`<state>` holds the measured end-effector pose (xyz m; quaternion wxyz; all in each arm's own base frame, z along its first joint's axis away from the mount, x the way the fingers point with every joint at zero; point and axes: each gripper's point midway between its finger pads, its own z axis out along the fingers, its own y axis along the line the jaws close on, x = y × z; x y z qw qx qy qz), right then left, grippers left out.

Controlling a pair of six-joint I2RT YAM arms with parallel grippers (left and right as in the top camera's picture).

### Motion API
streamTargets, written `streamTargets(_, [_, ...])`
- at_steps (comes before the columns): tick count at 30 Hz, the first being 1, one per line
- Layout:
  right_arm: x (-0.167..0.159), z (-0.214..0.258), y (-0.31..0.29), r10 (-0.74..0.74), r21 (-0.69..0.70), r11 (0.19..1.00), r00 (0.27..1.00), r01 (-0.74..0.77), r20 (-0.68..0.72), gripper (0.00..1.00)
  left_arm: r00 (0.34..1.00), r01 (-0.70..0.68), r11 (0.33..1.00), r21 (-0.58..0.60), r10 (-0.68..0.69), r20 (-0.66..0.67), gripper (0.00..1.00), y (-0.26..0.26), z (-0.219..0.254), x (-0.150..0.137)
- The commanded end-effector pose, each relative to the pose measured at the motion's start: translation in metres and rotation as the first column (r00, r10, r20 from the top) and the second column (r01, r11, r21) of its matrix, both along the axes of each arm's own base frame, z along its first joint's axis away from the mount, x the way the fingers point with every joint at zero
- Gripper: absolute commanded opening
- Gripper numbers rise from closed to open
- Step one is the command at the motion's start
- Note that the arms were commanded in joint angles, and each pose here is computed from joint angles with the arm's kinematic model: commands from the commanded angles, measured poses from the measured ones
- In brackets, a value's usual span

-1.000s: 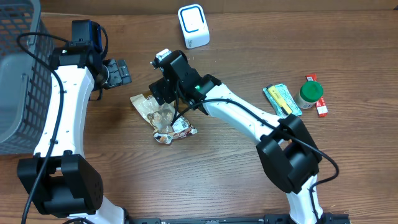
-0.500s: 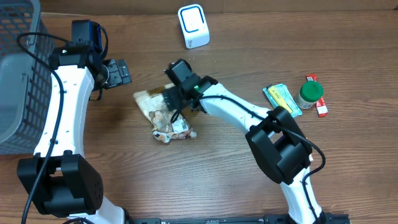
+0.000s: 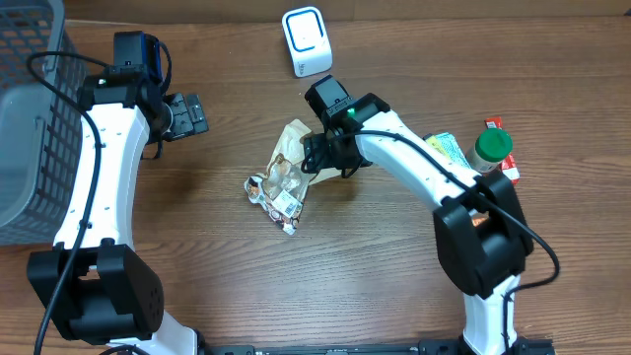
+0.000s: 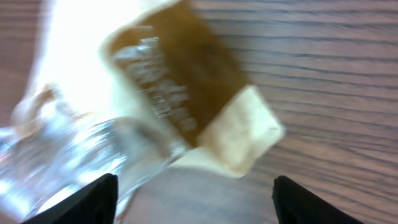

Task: Scan the item barcode
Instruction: 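Grasp the snack bag's top edge with the right gripper and lift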

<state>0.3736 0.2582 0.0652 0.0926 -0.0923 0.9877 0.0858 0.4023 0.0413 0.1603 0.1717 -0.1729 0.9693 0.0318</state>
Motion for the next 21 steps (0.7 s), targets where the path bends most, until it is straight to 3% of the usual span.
streamTargets(1, [0.0,0.054,0.012,0.081,0.116,0.989,0.992,-0.092,0.095,0.79,0.999,0.028,1.0,0.014,-0.028,0.029,1.0,-0.003,0.011,0.003])
streamTargets(8, [0.025,0.064,0.016,0.2,0.104,0.968,0.95,-0.229,0.239,0.88,0.999,0.028,1.0,0.014,-0.028,0.028,1.0,-0.003,0.011,0.003])
streamTargets(18, [0.035,-0.005,0.019,0.286,0.044,0.954,0.944,-0.296,0.165,0.88,0.999,0.028,1.0,0.014,-0.028,0.028,1.0,-0.003,0.011,0.003])
streamTargets(21, [0.03,-0.021,0.02,0.301,0.054,0.95,0.946,-0.309,0.124,0.83,0.999,0.028,1.0,0.014,-0.028,0.029,1.0,-0.003,0.011,0.003])
